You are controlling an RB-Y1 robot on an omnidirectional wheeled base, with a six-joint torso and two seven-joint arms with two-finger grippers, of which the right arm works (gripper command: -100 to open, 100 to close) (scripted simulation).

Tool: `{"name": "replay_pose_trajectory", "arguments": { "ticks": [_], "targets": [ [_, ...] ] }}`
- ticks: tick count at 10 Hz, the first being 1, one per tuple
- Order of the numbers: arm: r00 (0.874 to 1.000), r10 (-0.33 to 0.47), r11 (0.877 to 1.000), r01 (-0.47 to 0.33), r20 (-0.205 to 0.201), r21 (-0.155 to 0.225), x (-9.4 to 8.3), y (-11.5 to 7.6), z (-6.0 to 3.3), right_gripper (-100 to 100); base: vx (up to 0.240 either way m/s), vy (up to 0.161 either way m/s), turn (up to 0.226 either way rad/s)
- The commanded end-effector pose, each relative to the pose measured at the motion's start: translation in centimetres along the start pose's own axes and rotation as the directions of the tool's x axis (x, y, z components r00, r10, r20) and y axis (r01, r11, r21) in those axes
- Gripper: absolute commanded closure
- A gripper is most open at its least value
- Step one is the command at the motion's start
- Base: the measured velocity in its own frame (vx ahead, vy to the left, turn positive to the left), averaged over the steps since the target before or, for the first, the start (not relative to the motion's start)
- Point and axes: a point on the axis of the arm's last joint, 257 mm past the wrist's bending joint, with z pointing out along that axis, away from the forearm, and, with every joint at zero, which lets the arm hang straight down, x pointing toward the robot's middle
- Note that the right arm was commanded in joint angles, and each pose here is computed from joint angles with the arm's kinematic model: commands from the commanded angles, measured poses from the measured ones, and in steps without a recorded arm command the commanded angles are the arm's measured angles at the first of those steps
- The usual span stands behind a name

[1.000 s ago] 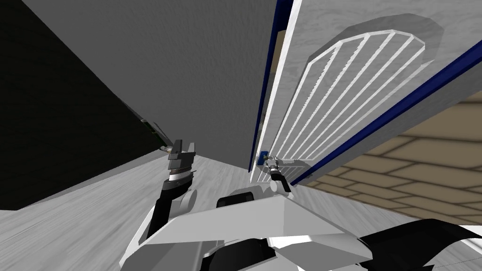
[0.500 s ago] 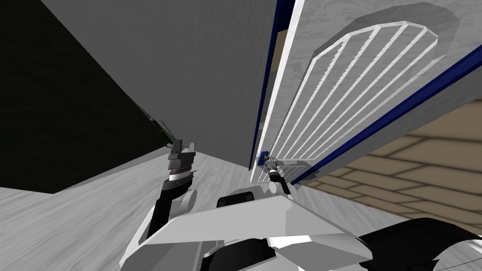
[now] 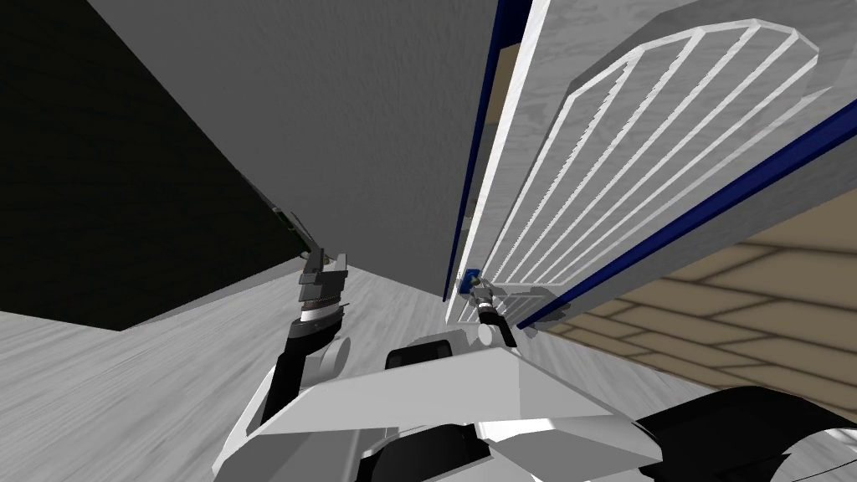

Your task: Pull the door open

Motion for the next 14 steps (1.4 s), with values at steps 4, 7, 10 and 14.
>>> {"name": "replay_pose_trajectory", "arguments": {
  "ticks": [4, 7, 10, 14],
  "targets": [
    [0.993, 0.115, 0.993, -0.115, -0.016, 0.016, 1.5, -1.7, -0.08, -100, -0.035, -0.010, 0.006],
    [0.975, 0.221, 0.975, -0.221, -0.002, 0.017, 1.5, -2.2, -0.60, -100, -0.082, -0.017, 0.091],
    [0.971, 0.240, 0.971, -0.240, 0.004, -0.014, 0.6, 0.2, -0.36, -100, -0.041, 0.009, 0.095],
    [0.972, 0.236, 0.971, -0.236, 0.005, -0.025, 0.3, 1.2, -0.06, 100, 0.040, -0.020, 0.065]
  ]
}}
